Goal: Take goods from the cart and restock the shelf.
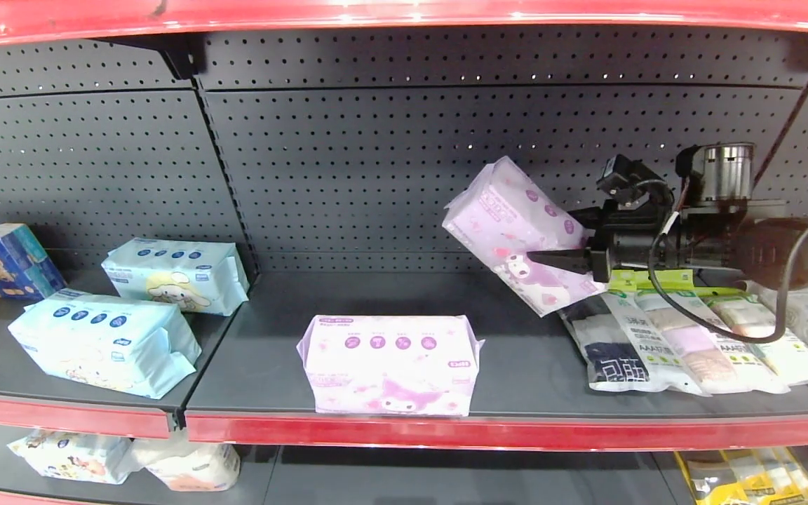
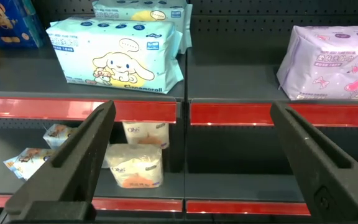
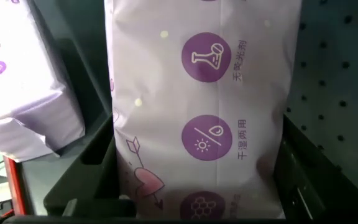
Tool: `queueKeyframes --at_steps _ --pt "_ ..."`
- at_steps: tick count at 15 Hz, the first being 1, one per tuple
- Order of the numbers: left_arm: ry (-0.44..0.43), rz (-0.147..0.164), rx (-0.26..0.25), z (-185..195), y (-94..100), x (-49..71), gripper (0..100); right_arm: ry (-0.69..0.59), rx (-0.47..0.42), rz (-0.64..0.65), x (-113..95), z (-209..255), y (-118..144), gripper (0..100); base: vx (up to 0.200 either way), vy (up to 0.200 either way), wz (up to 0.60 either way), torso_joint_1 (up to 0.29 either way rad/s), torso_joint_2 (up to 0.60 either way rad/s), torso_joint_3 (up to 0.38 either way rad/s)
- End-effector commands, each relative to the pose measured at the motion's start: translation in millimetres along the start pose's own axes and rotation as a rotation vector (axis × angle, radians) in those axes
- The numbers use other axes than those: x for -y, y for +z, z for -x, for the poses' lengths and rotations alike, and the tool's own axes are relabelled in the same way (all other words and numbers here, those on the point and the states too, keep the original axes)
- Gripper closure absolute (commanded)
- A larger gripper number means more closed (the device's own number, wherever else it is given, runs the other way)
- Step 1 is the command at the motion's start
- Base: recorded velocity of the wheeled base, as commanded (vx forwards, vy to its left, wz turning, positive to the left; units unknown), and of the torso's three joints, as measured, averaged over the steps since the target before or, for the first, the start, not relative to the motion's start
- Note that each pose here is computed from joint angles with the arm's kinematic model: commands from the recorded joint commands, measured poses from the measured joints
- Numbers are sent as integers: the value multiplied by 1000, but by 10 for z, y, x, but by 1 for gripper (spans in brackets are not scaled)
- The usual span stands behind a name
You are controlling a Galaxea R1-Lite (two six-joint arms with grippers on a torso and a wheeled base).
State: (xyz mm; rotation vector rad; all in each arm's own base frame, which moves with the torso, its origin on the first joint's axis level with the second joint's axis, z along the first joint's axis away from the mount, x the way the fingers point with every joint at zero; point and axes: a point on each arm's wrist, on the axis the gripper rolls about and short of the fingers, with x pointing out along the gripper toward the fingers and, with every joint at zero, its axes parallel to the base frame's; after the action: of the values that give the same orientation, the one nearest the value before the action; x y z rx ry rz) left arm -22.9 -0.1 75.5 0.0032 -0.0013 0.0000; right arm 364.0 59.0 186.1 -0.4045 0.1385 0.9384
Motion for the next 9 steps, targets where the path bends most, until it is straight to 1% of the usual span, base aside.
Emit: queueKeyframes --at_steps 1,3,6,8,9 --pt "0 0 -1 -1 0 0 0 26 -8 -6 6 -132 -78 100 0 0 0 0 0 0" --pt "0 0 -1 -1 0 0 0 48 -9 -6 -15 -232 -102 100 0 0 0 0 0 0" --pt "0 0 -1 -1 0 0 0 85 7 36 -66 -365 -70 100 0 0 0 0 0 0" --pt "0 0 -1 -1 0 0 0 90 5 41 -64 -398 -88 100 0 0 0 0 0 0" --pt "0 0 -1 -1 0 0 0 97 -3 43 -61 -444 -140 100 0 0 0 0 0 0"
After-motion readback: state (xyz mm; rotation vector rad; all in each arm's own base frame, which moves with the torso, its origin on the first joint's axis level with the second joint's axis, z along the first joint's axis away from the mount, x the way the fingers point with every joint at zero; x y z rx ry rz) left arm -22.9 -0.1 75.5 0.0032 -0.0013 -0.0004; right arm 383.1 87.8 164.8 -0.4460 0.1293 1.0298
